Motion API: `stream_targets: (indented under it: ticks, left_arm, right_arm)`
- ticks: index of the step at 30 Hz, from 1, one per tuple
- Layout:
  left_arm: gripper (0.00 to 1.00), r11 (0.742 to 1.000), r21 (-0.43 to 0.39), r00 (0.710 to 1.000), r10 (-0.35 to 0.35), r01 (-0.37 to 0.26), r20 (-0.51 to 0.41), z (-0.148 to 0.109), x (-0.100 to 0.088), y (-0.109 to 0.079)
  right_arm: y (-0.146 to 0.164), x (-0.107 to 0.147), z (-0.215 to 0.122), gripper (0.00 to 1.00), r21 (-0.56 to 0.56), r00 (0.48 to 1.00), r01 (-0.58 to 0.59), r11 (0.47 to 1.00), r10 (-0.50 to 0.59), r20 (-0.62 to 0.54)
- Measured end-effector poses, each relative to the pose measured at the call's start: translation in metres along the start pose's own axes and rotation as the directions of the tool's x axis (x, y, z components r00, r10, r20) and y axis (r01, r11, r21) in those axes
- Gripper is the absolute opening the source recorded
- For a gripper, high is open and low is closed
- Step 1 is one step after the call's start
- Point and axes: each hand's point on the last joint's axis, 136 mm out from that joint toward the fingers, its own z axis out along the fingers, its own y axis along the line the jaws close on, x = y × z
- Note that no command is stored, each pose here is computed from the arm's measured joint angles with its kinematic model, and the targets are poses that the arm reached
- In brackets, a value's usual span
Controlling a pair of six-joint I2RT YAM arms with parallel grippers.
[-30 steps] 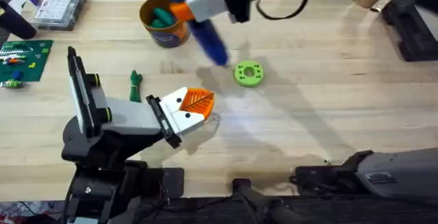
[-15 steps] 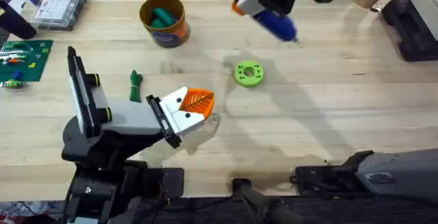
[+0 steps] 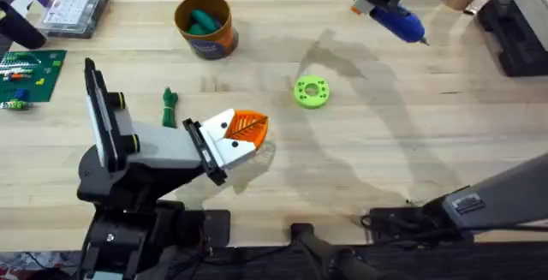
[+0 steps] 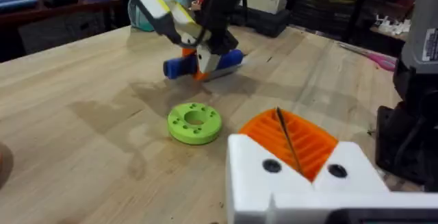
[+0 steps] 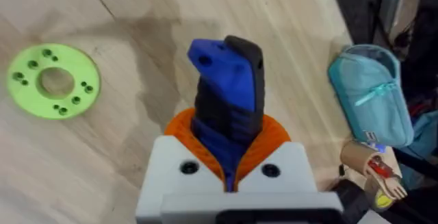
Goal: Pick up the gripper from the table and insert it into the empty holder that is missing its gripper. Then pick up a screw, insert it into the mounting hole, and use the screwdriver to tighten it. Finally, clean up the table by picking up the vegetable and placing it into the bucket.
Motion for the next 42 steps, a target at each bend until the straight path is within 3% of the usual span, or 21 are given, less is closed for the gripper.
stream_targets:
  ticks: [6, 14, 22, 31, 38, 39, 40, 41, 42]
  left_arm:
    - [0.018, 1.0, 0.0, 1.0, 0.0, 0.0, 0.0, 0.0, 0.0, 0.0]
    - [0.018, 1.0, -0.001, 1.0, 0.001, -0.001, 0.0, 0.0, 0.0, 0.0]
    - [0.018, 1.0, -0.001, 1.0, 0.0, 0.0, 0.0, 0.0, 0.0, 0.0]
    - [0.018, 1.0, -0.001, 1.0, 0.0, 0.0, 0.0, 0.0, 0.0, 0.0]
    - [0.018, 1.0, -0.001, 1.0, 0.001, -0.001, 0.0, 0.0, 0.0, 0.0]
    - [0.018, 1.0, -0.001, 1.0, 0.001, -0.001, 0.0, 0.0, 0.0, 0.0]
    - [0.021, 1.0, -0.001, 1.0, 0.0, 0.0, 0.0, 0.0, 0.0, 0.0]
    - [0.096, 1.0, -0.002, 1.0, 0.004, -0.004, 0.0, 0.0, 0.0, 0.0]
    - [0.255, 1.0, -0.002, 1.0, 0.004, -0.004, 0.0, 0.0, 0.0, 0.0]
  right_arm:
    - [0.015, 0.012, 0.053, 0.036, -0.013, 0.997, 0.062, 0.998, -0.062, -0.035]
    - [0.031, 0.049, 0.109, 0.035, 0.008, 0.986, 0.144, 0.99, -0.143, -0.081]
    - [0.022, 0.072, 0.124, 0.035, -0.003, 0.975, 0.19, 0.982, -0.189, -0.118]
    - [0.058, 0.089, 0.14, 0.034, -0.163, 0.934, 0.295, 0.941, -0.321, -0.159]
    - [0.059, 0.089, 0.141, 0.033, -0.174, 0.923, 0.325, 0.93, -0.351, -0.154]
    - [0.059, 0.089, 0.141, 0.047, -0.174, 0.923, 0.326, 0.929, -0.352, -0.155]
    - [0.059, 0.089, 0.141, 0.127, -0.173, 0.923, 0.327, 0.929, -0.353, -0.155]
    - [0.058, 0.089, 0.141, 0.198, -0.17, 0.924, 0.325, 0.93, -0.351, -0.153]
    - [0.057, 0.087, 0.141, 0.352, -0.162, 0.925, 0.325, 0.932, -0.349, -0.151]
